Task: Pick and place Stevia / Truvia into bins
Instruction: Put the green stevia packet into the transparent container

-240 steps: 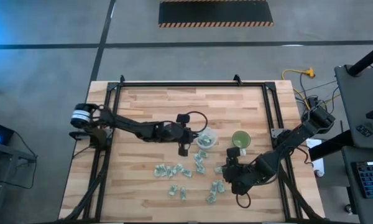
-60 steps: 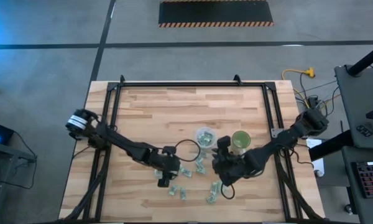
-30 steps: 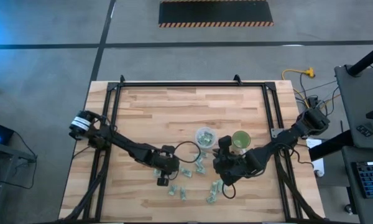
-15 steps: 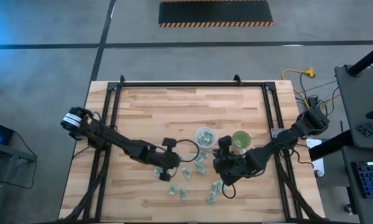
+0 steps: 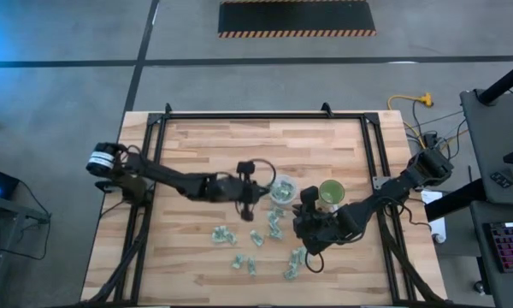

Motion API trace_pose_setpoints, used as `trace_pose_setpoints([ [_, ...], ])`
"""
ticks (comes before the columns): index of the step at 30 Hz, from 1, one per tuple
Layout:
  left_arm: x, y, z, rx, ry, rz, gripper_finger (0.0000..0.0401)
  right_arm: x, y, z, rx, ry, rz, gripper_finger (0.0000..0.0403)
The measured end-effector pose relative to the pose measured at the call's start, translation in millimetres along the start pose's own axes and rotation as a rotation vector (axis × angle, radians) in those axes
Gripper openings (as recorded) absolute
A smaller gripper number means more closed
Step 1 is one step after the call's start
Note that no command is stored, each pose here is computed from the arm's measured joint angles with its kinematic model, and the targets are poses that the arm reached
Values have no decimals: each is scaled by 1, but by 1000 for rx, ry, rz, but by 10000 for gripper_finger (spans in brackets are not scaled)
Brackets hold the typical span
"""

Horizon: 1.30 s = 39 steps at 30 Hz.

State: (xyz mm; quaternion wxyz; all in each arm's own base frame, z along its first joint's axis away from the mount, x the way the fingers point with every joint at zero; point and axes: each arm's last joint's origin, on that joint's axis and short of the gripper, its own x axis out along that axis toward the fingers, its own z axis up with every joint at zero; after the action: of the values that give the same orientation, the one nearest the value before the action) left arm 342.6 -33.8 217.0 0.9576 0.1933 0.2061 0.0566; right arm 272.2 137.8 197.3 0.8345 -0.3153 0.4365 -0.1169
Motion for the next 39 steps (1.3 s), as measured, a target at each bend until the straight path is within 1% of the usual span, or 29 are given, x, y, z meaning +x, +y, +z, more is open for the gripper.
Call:
trace_pose_setpoints([
  [4,11,18,-5,-42,-56,-38,0,0,0,0,-2,0,0,72],
  [8,23,26,-10,-64,-58,-71,0,0,0,0,-3,0,0,75],
  [14,47,25,-12,-66,-46,-121,0,0,1,-1,-8,0,0,69],
  [17,58,23,-11,-53,-32,-127,0,1,1,-1,-8,1,0,68],
  [19,61,23,-12,-44,-5,-135,0,1,1,-1,-8,0,0,68],
  [27,66,27,-15,-66,22,-113,4,2,2,-3,-11,6,0,68],
  [30,66,27,-16,-64,31,-113,29,2,2,-4,-11,7,0,68],
  [36,65,27,-15,-64,34,-113,109,2,2,-4,0,8,0,68],
  [39,59,30,-9,-65,20,-105,141,2,3,-4,22,10,16,68],
])
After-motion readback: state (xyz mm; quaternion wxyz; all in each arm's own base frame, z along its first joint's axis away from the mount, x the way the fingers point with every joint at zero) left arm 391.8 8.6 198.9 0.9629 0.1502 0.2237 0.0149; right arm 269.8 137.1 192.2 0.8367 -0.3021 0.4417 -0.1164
